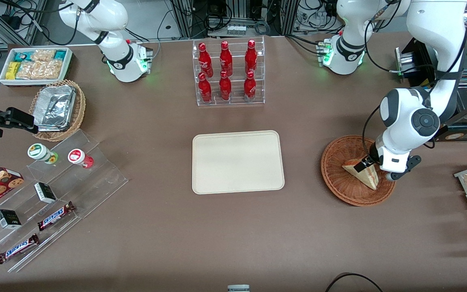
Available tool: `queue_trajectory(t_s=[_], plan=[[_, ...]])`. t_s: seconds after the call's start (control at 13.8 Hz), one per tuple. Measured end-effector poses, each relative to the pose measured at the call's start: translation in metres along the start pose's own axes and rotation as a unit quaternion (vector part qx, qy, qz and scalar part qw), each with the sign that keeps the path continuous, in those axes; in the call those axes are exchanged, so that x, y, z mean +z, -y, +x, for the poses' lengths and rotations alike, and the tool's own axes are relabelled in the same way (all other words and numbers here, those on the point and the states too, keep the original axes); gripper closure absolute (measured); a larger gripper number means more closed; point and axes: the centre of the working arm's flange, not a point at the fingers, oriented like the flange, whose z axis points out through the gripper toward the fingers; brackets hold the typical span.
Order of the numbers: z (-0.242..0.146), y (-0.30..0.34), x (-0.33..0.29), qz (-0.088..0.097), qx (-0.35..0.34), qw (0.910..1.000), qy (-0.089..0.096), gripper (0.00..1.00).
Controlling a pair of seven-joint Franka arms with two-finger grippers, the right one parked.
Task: Place sandwich from basket to tray
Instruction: 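Close the left gripper on the sandwich's wrapped edge and lift, then carry the sandwich with the left gripper over the cream tray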
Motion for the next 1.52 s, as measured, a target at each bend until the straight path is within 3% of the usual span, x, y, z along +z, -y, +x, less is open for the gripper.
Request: queue_trajectory(t_s=[0.14,0.43,0.58,0.8,1.09,1.3,1.52], plan=[[0.001,0.0,0.007,-0.001,-0.008,1.0,-0.001,0.04],[0.001,-0.001,0.01,-0.001,-0.014,0.9999,0.0,0.48],[0.002,-0.001,0.008,-0.002,-0.014,0.9999,-0.002,0.64],[0.006,-0.004,-0.003,0.005,-0.012,0.9999,0.004,0.72],[0.009,-0.02,-0.078,0.04,0.022,0.9987,0.021,0.85],[-0.002,-0.047,-0.159,0.054,0.049,0.9968,0.033,0.85],[-0.027,-0.084,-0.222,0.056,0.085,0.9943,0.033,0.85]])
